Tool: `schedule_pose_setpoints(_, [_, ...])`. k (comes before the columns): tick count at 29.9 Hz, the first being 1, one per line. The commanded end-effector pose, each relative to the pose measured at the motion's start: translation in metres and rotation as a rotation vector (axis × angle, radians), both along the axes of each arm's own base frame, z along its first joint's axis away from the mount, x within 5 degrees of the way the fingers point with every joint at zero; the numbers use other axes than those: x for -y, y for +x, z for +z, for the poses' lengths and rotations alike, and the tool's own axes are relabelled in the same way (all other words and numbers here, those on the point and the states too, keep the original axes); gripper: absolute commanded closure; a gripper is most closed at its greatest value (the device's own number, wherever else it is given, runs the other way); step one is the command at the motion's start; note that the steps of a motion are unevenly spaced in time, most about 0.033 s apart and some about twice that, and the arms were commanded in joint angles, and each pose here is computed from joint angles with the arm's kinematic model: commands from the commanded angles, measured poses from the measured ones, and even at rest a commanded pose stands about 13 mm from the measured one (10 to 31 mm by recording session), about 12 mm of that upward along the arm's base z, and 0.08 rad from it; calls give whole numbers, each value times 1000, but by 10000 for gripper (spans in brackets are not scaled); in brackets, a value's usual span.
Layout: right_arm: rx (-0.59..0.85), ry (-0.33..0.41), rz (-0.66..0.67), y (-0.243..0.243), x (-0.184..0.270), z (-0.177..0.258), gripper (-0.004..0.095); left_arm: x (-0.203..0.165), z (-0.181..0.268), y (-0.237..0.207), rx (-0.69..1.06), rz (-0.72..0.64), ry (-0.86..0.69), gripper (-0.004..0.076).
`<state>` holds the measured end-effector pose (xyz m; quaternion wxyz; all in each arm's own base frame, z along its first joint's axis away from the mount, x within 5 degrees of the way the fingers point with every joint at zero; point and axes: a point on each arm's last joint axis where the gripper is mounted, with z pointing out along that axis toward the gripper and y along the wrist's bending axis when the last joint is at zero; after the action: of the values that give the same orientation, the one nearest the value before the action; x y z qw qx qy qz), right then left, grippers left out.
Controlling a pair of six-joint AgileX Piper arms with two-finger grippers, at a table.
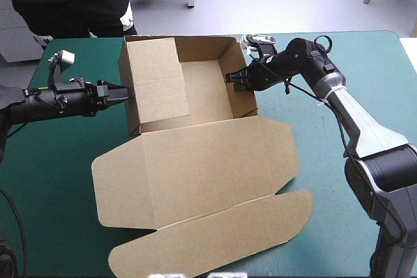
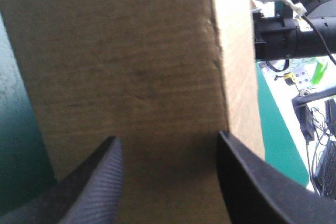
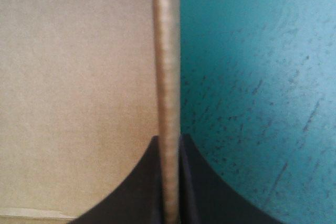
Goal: Fold the box
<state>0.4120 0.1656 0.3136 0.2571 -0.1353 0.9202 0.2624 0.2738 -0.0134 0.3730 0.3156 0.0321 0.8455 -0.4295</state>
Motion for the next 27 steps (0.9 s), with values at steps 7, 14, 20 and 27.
schedule_pose_setpoints(7, [61,106,-23,-10,-4,35,927,11,16,-15,15,-84,-5,339])
schedule_pose_setpoints(14, [83,86,13,-16,-21,34,926,6,1,-15,-68,-60,155,339])
schedule_pose_setpoints(20, [114,58,79,-27,-51,31,926,13,-19,-16,-204,-5,435,339])
schedule_pose_setpoints(27, [113,43,96,-33,-61,30,926,26,-23,-8,-224,186,552,381])
